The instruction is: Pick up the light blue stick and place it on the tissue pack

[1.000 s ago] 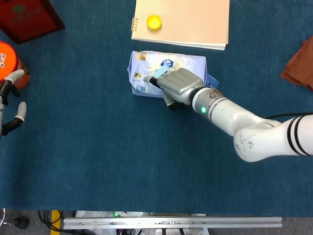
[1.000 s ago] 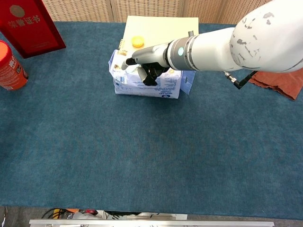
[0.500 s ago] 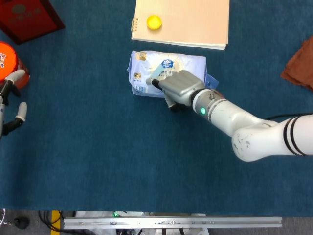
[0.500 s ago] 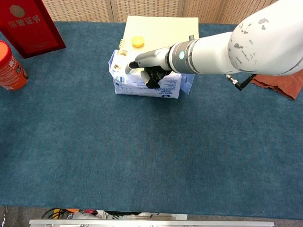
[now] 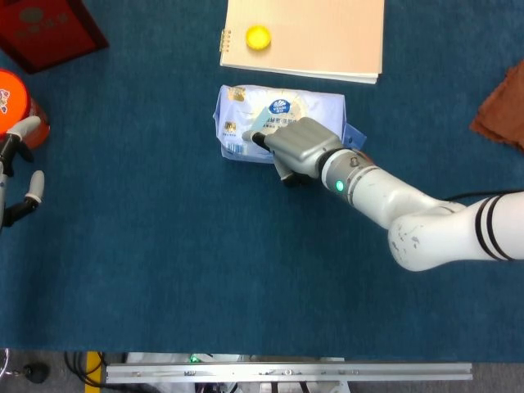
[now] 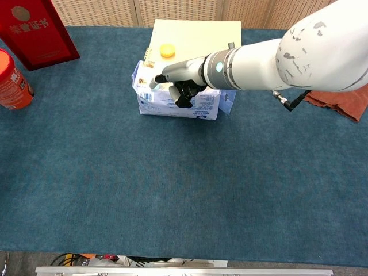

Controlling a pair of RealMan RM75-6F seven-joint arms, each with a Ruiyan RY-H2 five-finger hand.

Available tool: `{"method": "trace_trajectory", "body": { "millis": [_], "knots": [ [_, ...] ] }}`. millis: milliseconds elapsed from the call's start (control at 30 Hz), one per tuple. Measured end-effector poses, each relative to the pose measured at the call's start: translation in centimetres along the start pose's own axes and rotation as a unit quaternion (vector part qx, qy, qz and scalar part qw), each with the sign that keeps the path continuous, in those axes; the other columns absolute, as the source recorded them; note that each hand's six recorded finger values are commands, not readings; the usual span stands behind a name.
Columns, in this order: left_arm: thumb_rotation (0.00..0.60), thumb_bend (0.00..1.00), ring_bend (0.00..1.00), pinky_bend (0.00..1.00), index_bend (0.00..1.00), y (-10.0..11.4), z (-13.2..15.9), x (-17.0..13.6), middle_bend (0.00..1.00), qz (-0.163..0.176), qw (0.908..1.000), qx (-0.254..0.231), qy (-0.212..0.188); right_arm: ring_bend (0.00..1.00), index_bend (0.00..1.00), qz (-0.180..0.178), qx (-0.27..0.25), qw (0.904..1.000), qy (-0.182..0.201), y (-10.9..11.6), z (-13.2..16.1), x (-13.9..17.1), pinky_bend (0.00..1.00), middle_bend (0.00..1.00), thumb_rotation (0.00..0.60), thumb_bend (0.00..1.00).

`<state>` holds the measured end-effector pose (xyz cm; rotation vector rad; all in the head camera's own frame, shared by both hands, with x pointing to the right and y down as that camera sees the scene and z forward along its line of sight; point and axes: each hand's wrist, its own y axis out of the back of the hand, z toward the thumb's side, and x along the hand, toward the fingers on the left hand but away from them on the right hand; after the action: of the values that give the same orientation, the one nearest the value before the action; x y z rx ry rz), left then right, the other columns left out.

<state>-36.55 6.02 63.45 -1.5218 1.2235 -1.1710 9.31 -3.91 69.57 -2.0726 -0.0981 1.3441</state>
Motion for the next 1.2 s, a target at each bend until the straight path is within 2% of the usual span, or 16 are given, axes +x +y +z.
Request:
{"method": "trace_trajectory", "body": {
  "millis": [267, 633, 867, 1200],
  "knots": [
    [0.600, 0.42, 0.56, 0.62, 0.19, -0.1, -0.1, 0.0, 0.48, -0.002, 1.0000, 0.001, 0.002, 1.00, 0.03, 0.006, 0.004, 1.0000, -0.005, -0.4, -0.3, -0.1, 1.00, 1.00, 0.600, 1.00],
    [0.600, 0.42, 0.56, 0.62, 0.19, -0.1, 0.1, 0.1, 0.47, -0.002, 1.0000, 0.001, -0.001, 1.00, 0.03, -0.005, -0.002, 0.9999, -0.010, 0.2, -1.0, 0.5, 1.00, 1.00, 0.600, 1.00],
    [0.600, 0.42, 0.56, 0.62, 0.19, -0.1, 0.0, 0.0, 0.47, -0.002, 1.0000, 0.002, 0.002, 1.00, 0.04, 0.004, 0.000, 0.9998, -0.020, -0.3, -1.6, 0.1, 1.00, 1.00, 0.600, 1.00],
    [0.600, 0.42, 0.56, 0.62, 0.19, 0.1, 0.0, -0.1, 0.47, 0.001, 1.0000, 0.002, 0.001, 1.00, 0.04, -0.006, -0.007, 0.9999, -0.006, 0.2, -0.9, 0.6, 1.00, 1.00, 0.600, 1.00]
  ]
}}
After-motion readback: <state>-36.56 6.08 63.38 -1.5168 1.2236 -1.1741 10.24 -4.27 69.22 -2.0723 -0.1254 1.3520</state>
